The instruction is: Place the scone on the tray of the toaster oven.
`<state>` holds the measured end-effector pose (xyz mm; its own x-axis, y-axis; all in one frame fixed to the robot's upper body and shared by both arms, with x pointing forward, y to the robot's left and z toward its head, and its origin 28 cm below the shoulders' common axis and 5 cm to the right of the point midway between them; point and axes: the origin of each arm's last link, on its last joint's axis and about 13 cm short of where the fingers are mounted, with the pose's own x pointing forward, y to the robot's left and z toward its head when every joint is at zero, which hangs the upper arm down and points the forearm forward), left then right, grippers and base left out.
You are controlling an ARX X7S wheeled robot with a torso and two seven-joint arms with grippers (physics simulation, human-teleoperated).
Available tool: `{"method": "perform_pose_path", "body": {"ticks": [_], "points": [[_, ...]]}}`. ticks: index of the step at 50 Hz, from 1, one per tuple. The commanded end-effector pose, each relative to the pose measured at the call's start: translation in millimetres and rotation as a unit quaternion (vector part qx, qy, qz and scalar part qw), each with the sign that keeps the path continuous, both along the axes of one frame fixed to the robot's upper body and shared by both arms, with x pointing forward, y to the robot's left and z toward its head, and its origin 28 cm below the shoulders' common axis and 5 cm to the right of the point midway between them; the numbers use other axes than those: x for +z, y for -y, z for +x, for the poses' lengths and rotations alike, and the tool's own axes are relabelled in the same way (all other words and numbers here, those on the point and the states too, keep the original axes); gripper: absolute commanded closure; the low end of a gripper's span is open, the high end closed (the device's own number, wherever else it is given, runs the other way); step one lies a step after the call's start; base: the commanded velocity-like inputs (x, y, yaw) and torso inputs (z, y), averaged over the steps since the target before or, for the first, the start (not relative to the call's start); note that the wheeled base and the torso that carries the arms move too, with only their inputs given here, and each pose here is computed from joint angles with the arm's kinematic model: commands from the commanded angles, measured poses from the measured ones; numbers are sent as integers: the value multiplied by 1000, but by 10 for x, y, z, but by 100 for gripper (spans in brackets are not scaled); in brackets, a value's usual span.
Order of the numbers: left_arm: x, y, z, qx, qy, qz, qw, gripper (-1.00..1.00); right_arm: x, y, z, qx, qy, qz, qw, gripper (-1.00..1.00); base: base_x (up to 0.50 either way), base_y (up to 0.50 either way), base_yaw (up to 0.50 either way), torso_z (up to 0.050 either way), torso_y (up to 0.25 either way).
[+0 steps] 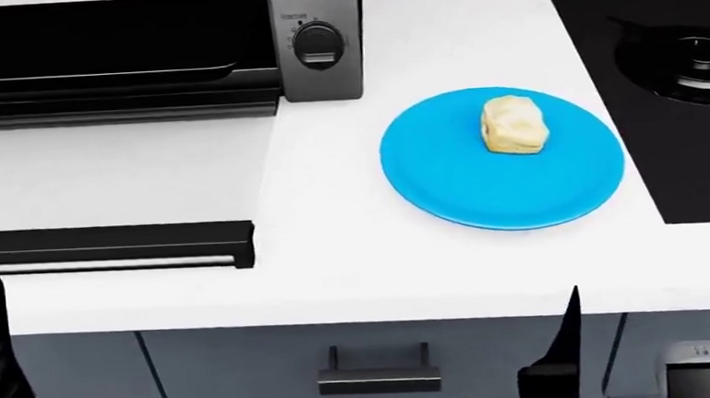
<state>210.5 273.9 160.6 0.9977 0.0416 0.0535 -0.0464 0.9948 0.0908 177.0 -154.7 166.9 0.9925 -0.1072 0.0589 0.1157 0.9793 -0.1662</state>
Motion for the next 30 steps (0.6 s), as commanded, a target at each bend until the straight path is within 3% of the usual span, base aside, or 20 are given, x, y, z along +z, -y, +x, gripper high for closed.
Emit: {"method": "perform_pose_path", "body": {"ticks": [1, 30], "points": [[91, -59, -55, 7, 0, 10, 1000, -100, 43, 35, -102, -7, 0, -7, 1000, -100, 230, 90, 0, 0, 0], [30, -35, -87, 0, -16, 7, 1000, -100, -51, 9, -41, 1, -15, 3, 1000, -100, 276, 154, 0, 0, 0]]}}
